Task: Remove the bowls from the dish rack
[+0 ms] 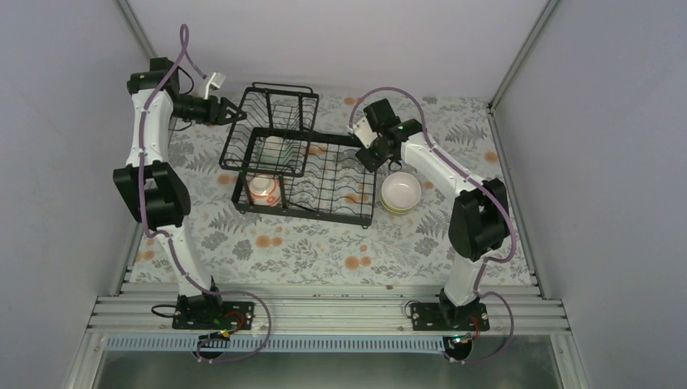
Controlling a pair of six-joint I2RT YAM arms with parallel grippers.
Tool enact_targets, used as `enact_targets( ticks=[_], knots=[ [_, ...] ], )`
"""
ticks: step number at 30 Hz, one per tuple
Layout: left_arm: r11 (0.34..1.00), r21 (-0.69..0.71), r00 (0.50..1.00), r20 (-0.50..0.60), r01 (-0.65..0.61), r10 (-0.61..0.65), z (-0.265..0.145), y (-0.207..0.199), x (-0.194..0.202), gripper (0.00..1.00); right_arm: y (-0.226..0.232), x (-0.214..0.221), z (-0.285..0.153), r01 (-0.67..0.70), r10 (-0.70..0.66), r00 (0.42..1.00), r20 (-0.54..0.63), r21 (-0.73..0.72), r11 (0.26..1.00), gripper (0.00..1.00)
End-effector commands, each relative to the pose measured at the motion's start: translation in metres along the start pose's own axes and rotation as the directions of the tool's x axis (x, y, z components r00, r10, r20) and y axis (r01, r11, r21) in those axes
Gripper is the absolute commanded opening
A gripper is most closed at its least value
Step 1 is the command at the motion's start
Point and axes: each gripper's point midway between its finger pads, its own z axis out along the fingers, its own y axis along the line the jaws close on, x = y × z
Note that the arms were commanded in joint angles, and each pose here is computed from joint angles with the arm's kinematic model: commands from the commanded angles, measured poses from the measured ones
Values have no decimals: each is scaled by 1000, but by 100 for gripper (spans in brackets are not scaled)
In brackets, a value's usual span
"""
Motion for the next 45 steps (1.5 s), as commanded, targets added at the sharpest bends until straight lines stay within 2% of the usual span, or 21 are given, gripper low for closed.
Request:
enact_targets(
  ticks=[1, 4, 13, 25, 36, 39, 45],
  knots=[
    [993, 116, 1000, 19, 0, -2, 13, -6, 0, 60, -2, -3, -4, -9, 9, 1000, 19, 25, 1000, 60],
    [990, 140, 1000, 11, 9, -11, 19, -2, 5, 59, -2, -1, -3, -11, 10, 1000, 16, 26, 1000, 60],
    [988, 155, 1000, 18, 6, -9, 19, 0, 5, 44, -7, 0, -1, -11, 10, 1000, 5, 53, 999, 60],
    [984, 174, 996, 88, -33, 18, 1, -19, -21, 20, -9, 0, -4, -11, 10, 1000, 11, 69, 998, 58],
    [983, 52, 973, 160, -176, 166, -38, -59, -46, 19, -8, -6, -3, -21, 20, 1000, 24, 49, 999, 58],
    [973, 24, 956, 193, -230, 221, -54, -78, -53, 19, 4, -16, -5, -31, 34, 998, 52, -56, 998, 59],
    [966, 26, 944, 221, -258, 246, -66, -97, -54, 19, 23, -30, 2, -33, 47, 997, 60, -209, 977, 60]
  ],
)
